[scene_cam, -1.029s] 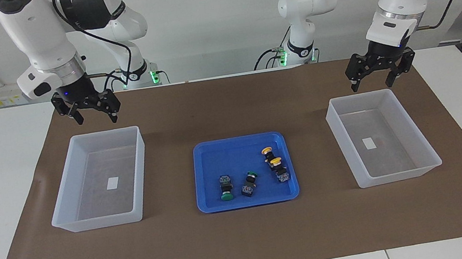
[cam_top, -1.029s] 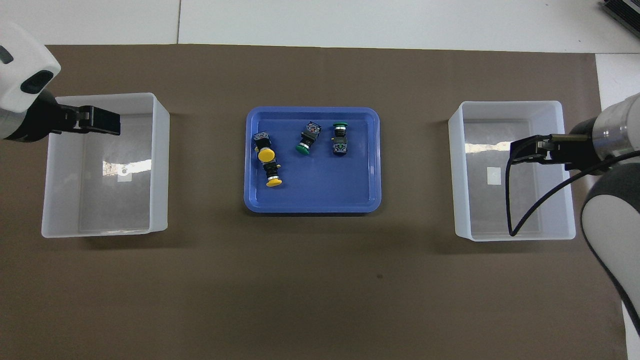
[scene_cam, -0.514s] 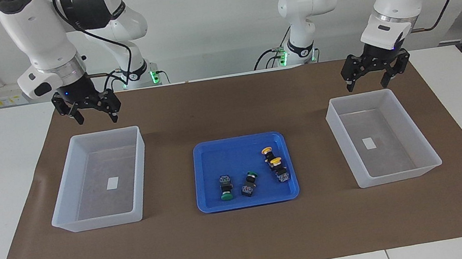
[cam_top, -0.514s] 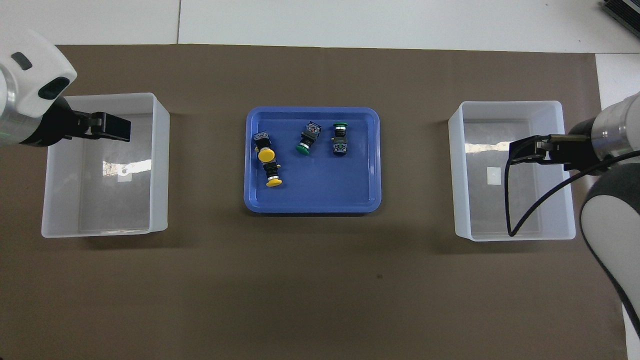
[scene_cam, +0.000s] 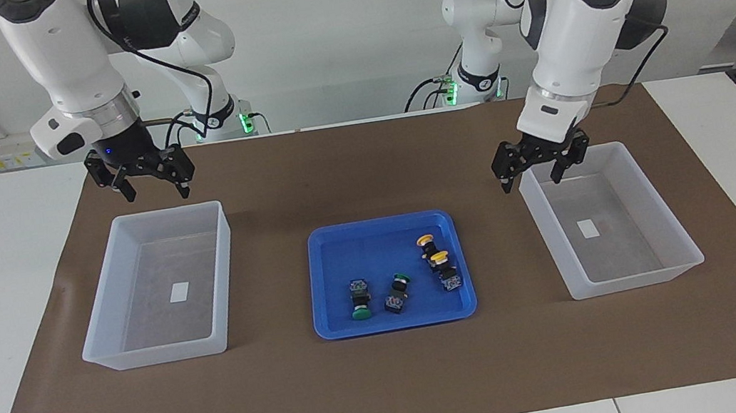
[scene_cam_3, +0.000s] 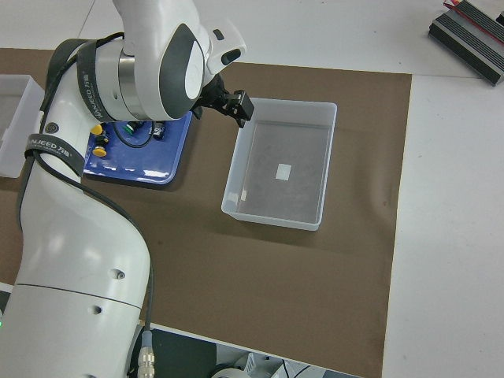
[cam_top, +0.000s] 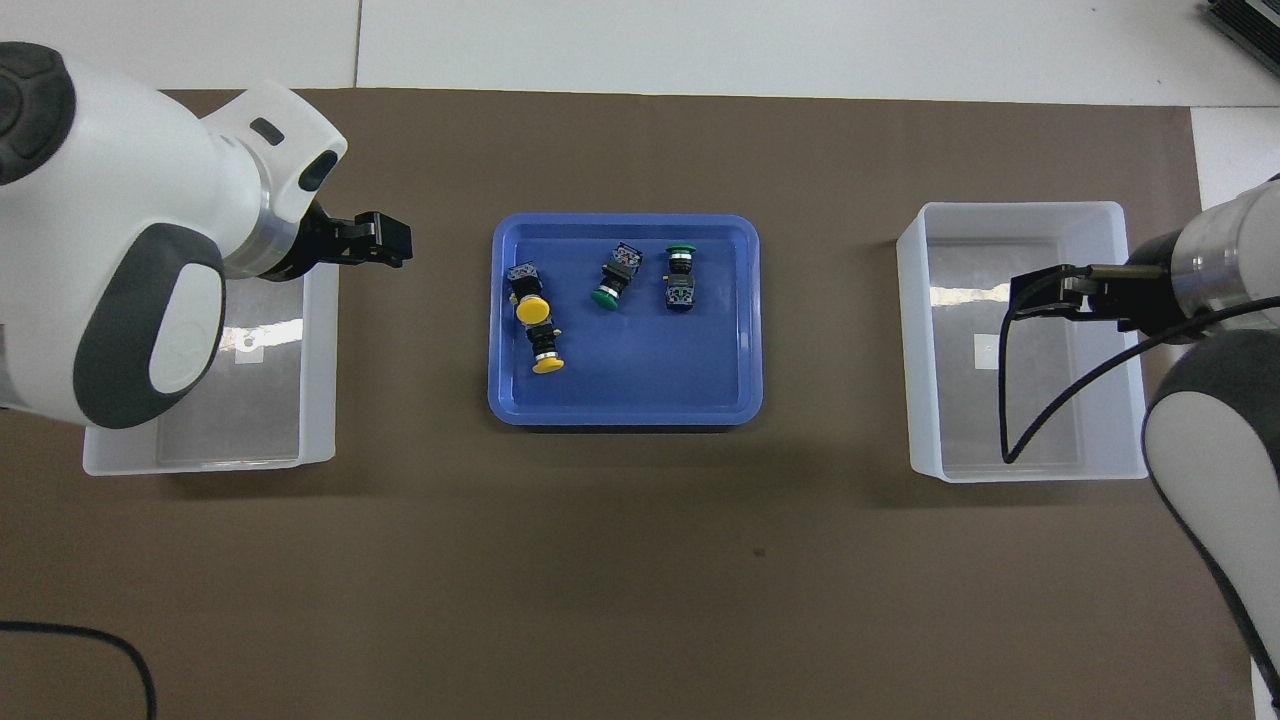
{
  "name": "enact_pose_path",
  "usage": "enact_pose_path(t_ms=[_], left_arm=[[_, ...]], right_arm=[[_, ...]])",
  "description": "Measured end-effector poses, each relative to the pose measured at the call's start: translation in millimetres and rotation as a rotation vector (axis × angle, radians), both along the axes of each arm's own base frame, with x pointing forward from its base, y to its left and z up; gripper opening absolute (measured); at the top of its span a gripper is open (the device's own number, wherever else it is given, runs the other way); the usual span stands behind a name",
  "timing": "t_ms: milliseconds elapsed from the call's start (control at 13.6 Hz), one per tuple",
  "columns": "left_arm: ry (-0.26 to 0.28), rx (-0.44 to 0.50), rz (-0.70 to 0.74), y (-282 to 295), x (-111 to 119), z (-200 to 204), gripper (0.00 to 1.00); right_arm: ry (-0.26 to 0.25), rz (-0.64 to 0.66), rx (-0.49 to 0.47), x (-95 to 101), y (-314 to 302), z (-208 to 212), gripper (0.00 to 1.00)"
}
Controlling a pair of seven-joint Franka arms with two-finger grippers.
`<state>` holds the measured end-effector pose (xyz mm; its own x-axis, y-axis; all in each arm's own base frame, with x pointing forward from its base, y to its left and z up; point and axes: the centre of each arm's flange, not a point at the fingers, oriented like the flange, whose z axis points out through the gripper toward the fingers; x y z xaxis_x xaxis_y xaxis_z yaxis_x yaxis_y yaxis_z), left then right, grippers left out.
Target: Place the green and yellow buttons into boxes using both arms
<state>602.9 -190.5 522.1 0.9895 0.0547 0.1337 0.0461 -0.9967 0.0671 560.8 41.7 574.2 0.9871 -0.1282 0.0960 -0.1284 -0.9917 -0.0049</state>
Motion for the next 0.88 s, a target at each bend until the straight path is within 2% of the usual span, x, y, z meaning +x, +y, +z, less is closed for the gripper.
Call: enact_pose_path(t_ms=[220, 514, 882], left_arm=[[-0.042, -0.053, 0.075, -22, 3, -35, 1.00], [-0.053, -0.129, 0.185, -56, 3, -69, 1.00], [-0.012, -0.190, 0.270, -78, 12, -120, 1.00]], right_arm=[[-0.015, -0.019, 0.010, 8.7, 16, -26, 1.00], [-0.053, -0.032, 0.038, 29.9, 65, -66, 1.00], [-0.098, -0.005, 0.078, 47.4, 142, -117, 1.00]])
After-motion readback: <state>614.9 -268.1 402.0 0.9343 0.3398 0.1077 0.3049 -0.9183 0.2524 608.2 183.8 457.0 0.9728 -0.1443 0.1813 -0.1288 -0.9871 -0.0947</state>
